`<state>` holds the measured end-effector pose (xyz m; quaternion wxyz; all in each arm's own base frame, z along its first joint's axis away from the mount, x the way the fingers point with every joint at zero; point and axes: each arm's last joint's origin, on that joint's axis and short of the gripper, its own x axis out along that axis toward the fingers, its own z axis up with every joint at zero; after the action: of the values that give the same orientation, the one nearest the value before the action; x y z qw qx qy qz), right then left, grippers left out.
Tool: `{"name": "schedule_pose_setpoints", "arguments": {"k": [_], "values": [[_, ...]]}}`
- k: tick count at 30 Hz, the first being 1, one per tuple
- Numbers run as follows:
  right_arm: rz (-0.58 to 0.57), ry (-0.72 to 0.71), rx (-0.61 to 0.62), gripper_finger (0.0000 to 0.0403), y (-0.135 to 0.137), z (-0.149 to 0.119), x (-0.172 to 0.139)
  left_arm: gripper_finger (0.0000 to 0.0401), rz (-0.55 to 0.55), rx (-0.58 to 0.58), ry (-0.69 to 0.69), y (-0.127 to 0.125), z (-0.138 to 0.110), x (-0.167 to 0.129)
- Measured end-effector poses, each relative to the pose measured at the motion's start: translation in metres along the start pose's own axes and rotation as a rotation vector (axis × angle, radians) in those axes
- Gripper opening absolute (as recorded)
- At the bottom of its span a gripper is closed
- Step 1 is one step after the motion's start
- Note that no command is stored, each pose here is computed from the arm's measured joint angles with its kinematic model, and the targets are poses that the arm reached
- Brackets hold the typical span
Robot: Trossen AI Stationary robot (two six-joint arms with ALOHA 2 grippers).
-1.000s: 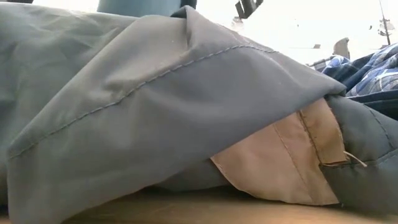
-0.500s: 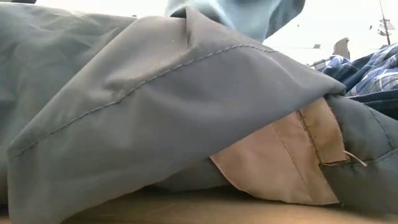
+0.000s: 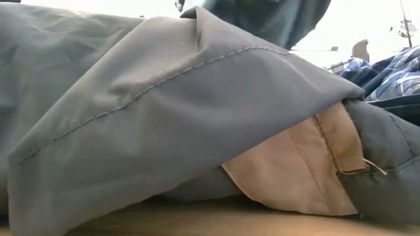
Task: Sort clothes
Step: Put the green pants into the laundry bin
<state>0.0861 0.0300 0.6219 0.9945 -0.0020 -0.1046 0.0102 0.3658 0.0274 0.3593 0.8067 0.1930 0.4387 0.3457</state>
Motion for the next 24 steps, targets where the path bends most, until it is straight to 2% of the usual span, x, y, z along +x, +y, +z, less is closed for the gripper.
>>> {"name": "schedule_pose_setpoints", "arguments": {"k": [8,12,16,20,24], "values": [[0.009,0.098,-0.005,0.0023,0.010,-0.013,0.018,0.0134,0.065,-0.032,0.012,0.029,-0.014,-0.027],[0.013,0.183,-0.013,0.0023,0.020,-0.027,0.035,0.0134,0.076,-0.107,-0.021,0.062,-0.029,-0.058],[0.008,0.322,-0.077,0.0023,0.033,-0.050,0.065,0.0134,0.067,-0.246,-0.092,0.100,-0.052,-0.096],[-0.006,0.506,-0.124,0.0023,0.040,-0.084,0.098,0.0134,-0.019,-0.415,-0.197,0.134,-0.079,-0.134],[0.119,0.683,-0.045,0.0023,0.036,-0.120,0.138,0.0134,-0.156,-0.501,-0.285,0.159,-0.105,-0.162]]}}
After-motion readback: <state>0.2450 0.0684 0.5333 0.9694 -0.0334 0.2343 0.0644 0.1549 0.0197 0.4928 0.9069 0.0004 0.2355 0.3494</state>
